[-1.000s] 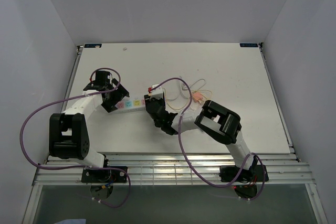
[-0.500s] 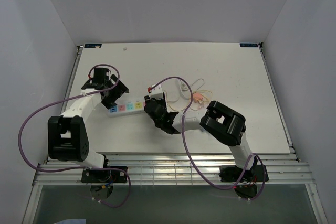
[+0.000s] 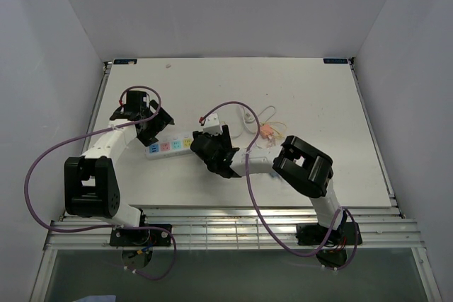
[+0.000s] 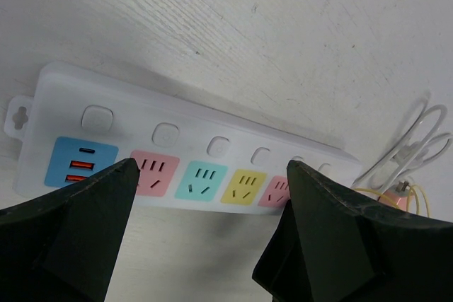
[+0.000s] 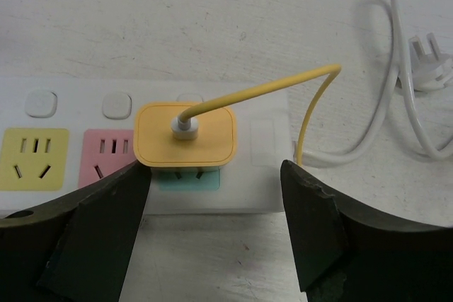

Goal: Insert the plug

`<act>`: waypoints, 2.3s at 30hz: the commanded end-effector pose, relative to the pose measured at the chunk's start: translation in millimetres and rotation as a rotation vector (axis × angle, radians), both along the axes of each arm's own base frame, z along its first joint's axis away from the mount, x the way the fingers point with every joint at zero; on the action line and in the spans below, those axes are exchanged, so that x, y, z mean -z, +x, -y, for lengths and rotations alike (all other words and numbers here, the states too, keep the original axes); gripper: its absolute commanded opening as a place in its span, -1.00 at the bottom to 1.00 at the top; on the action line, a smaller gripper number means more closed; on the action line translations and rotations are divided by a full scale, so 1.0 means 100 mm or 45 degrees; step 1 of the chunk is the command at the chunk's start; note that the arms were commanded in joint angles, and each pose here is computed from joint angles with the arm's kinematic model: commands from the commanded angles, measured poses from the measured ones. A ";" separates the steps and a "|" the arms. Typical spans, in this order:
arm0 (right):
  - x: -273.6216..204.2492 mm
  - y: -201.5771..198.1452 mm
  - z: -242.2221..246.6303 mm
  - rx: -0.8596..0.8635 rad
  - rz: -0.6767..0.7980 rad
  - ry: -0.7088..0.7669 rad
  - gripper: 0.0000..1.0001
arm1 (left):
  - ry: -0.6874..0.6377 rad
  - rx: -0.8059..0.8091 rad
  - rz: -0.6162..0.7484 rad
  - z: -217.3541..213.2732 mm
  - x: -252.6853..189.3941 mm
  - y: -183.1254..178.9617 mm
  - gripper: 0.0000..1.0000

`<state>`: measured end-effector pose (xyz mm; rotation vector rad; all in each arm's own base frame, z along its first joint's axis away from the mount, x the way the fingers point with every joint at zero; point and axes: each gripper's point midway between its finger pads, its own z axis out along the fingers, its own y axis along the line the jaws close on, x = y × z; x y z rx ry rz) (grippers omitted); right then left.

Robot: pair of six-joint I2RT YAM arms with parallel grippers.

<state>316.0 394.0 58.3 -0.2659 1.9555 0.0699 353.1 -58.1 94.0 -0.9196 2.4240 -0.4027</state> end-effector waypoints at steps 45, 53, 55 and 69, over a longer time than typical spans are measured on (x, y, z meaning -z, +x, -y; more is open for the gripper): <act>0.16 -1.70 2.23 0.242 -0.569 0.445 0.80 | -0.139 0.227 0.263 0.31 -0.73 -0.69 0.96; 0.18 -1.46 2.58 0.493 -0.460 0.610 0.80 | -0.133 0.292 0.239 0.48 -0.65 -0.72 0.96; 0.14 -1.41 2.61 0.499 -0.429 0.633 0.80 | -0.121 0.301 0.237 0.51 -0.65 -0.73 0.96; 0.23 -1.05 2.67 0.560 -0.354 0.668 -0.08 | -0.107 0.339 0.217 0.67 -0.62 -0.74 0.96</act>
